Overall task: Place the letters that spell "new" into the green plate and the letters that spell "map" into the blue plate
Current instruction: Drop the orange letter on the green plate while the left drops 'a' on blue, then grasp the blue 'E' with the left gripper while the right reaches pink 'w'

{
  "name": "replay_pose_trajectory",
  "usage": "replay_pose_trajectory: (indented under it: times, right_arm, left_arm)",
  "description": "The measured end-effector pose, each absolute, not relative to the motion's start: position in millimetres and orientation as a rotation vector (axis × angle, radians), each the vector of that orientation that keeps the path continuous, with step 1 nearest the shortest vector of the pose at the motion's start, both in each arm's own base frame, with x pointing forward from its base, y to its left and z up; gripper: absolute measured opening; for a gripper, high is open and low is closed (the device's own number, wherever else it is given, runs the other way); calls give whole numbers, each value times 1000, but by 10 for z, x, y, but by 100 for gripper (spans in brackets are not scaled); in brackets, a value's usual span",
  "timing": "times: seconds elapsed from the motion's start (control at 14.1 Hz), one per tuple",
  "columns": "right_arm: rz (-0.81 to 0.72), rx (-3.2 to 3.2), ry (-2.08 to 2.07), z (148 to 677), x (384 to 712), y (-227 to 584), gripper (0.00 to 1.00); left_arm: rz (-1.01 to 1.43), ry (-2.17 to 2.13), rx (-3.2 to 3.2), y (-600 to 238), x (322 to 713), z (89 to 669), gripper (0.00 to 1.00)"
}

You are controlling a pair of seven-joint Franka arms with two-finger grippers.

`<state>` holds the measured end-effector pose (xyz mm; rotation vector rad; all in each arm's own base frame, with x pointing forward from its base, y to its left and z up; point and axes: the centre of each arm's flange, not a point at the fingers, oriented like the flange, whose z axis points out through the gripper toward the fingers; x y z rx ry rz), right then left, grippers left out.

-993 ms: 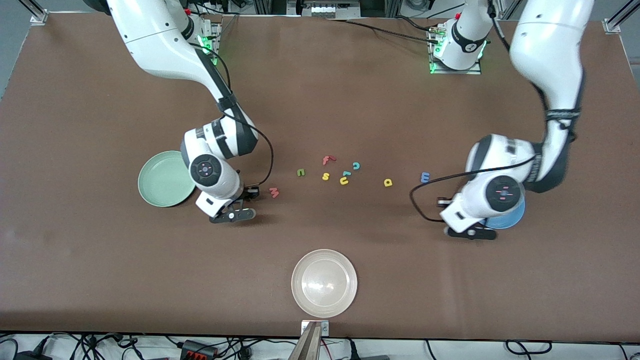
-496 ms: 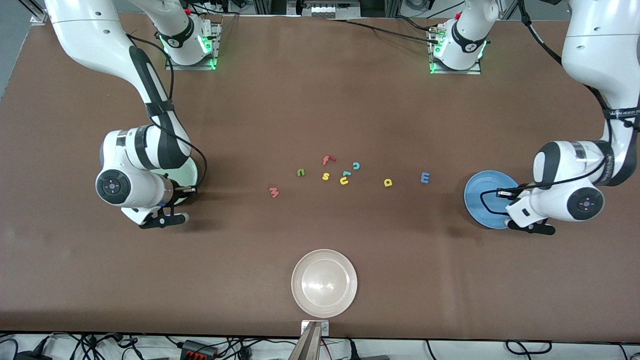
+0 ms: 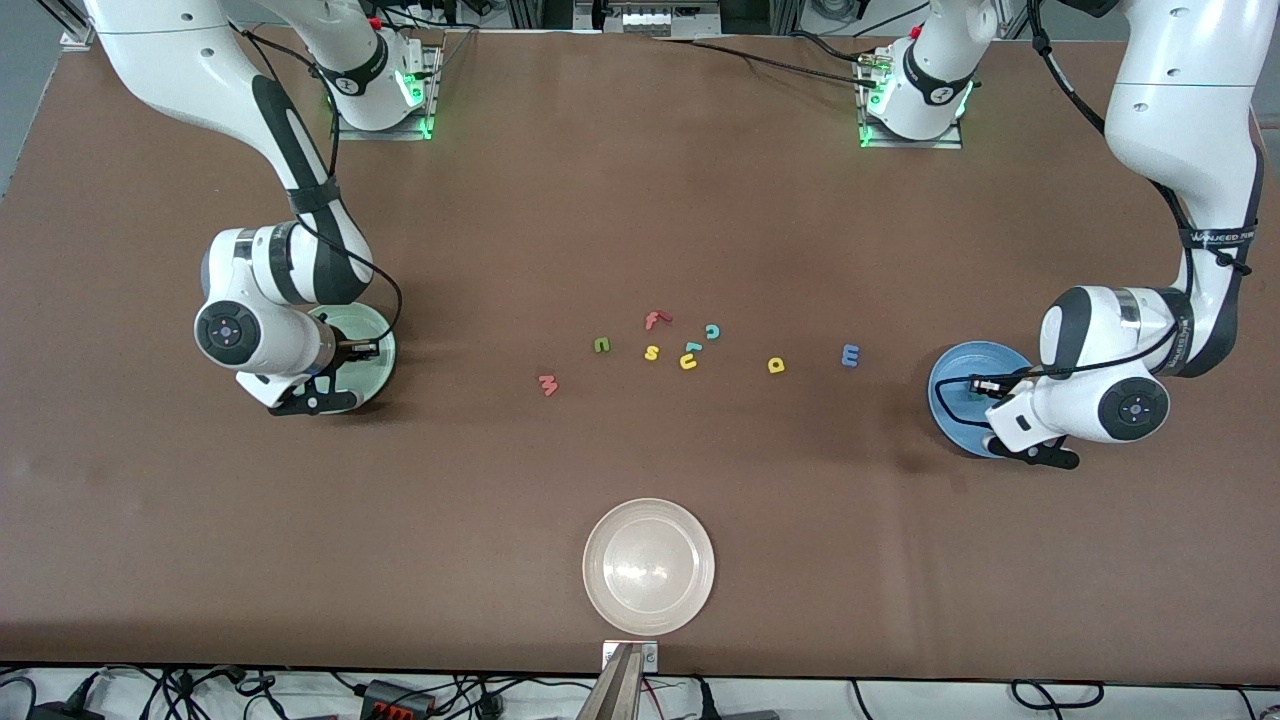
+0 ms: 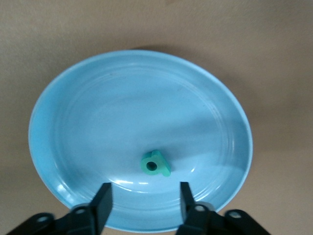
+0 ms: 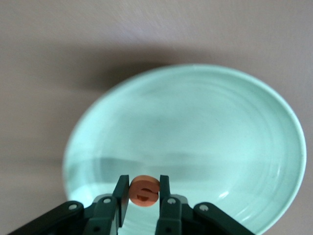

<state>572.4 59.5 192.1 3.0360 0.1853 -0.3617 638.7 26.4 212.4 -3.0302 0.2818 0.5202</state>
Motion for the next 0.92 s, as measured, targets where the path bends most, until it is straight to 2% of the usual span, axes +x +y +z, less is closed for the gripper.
replay_pose_trajectory:
  times: [0.21,0.28,0.5,0.71,0.78,0.92]
  right_arm:
    - [-362,3029,172,1873,5681,505,29]
    - [-351,3031,165,1898,5696,486,33]
    - [-286,3042,146,2068,5834,448,61]
    - [-251,3045,58,2132,5927,419,93]
    - [-248,3047,30,2130,5941,434,100]
    - [-233,3070,-5,2139,5994,578,100]
  left_arm:
    - [527,269,-3072,-154,6388,2373,97]
    - [542,182,-3095,-371,6360,2478,100]
    - [576,-172,-3076,-1004,6238,2598,100]
    - [635,-76,-3076,-1462,5939,2327,100]
    - [623,-17,-3085,-1562,5841,2194,100]
    - [552,158,-3065,-1721,5640,1931,100]
